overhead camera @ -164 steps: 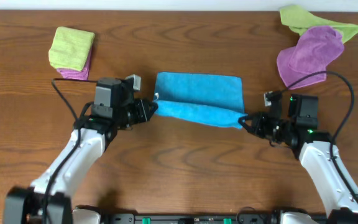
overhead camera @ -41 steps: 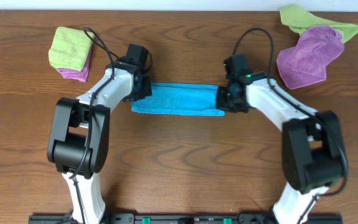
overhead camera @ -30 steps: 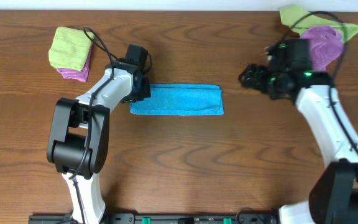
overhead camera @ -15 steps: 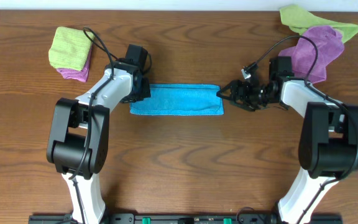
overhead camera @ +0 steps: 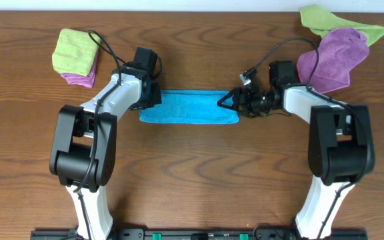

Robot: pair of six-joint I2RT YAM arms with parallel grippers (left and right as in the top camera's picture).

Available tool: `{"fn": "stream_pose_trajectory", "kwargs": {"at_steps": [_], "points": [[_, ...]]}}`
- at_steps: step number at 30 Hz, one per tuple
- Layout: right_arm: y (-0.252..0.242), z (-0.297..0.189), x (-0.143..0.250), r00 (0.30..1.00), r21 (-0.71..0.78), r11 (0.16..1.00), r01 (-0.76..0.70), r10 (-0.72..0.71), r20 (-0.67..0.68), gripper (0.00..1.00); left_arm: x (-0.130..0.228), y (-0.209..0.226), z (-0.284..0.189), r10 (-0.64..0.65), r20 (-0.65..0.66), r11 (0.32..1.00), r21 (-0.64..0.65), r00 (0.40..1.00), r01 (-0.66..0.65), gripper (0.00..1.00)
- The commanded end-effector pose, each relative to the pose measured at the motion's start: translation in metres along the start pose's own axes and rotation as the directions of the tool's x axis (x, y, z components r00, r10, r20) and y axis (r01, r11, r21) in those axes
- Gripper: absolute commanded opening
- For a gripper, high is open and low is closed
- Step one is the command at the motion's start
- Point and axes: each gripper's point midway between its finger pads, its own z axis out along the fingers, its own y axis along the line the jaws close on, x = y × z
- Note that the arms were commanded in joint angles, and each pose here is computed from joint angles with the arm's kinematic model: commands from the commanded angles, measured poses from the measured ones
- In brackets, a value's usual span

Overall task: Fold the cloth
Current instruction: 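Grasp the right end of the folded strip with the right gripper, then fold the right end over toward the left with the right gripper and release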

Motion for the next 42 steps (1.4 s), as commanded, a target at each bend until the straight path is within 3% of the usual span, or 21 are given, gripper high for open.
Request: {"fn": "stream_pose_trajectory", "kwargs": {"at_steps": [1,3,6,10,14,18,20,22,31,42], "points": [[-0.021,0.008,0.008,0.997,0.053,0.996,-0.073,0.074,-0.018,0.4,0.013,-0.003,0.008,0.007,-0.044,1.0,0.029,0.999,-0.006,0.06],[-0.022,0.002,0.004,0.995,0.055,0.994,-0.094,0.095,-0.011,0.17,0.014,-0.007,0.006,0.007,-0.05,0.999,0.05,0.999,-0.005,0.06],[-0.021,-0.007,-0.001,0.992,0.062,0.99,-0.126,0.127,-0.014,0.02,0.009,-0.009,-0.003,0.008,-0.032,0.998,0.064,0.999,-0.006,0.06],[-0.019,-0.031,-0.012,0.989,0.136,0.98,-0.147,0.148,0.001,0.02,-0.014,-0.018,-0.045,0.012,0.076,0.993,0.112,0.997,-0.02,0.06],[-0.029,-0.075,-0.013,0.987,0.401,0.903,-0.153,0.16,0.016,0.02,-0.032,-0.024,-0.111,0.012,0.209,0.986,0.163,0.978,-0.047,0.06],[-0.037,-0.144,-0.009,0.98,0.726,0.664,-0.179,0.185,0.072,0.02,-0.029,-0.02,-0.182,-0.004,0.316,0.977,0.204,0.949,-0.064,0.06],[-0.032,-0.171,-0.01,0.978,0.822,0.536,-0.193,0.176,0.115,0.01,-0.021,-0.016,-0.207,-0.009,0.342,0.974,0.215,0.94,-0.069,0.06],[-0.021,-0.179,-0.013,0.983,0.867,0.466,-0.175,0.139,0.123,0.01,-0.011,-0.011,-0.226,-0.011,0.353,0.973,0.219,0.935,-0.071,0.06],[0.029,-0.085,-0.009,0.998,0.881,0.47,0.053,-0.045,-0.036,0.02,0.025,0.007,-0.283,-0.023,0.406,0.968,0.238,0.914,-0.082,0.06],[0.029,-0.018,0.018,0.977,0.871,0.443,0.211,-0.073,-0.199,0.02,0.044,0.015,-0.293,-0.015,0.391,0.97,0.231,0.92,-0.082,0.06]]}}
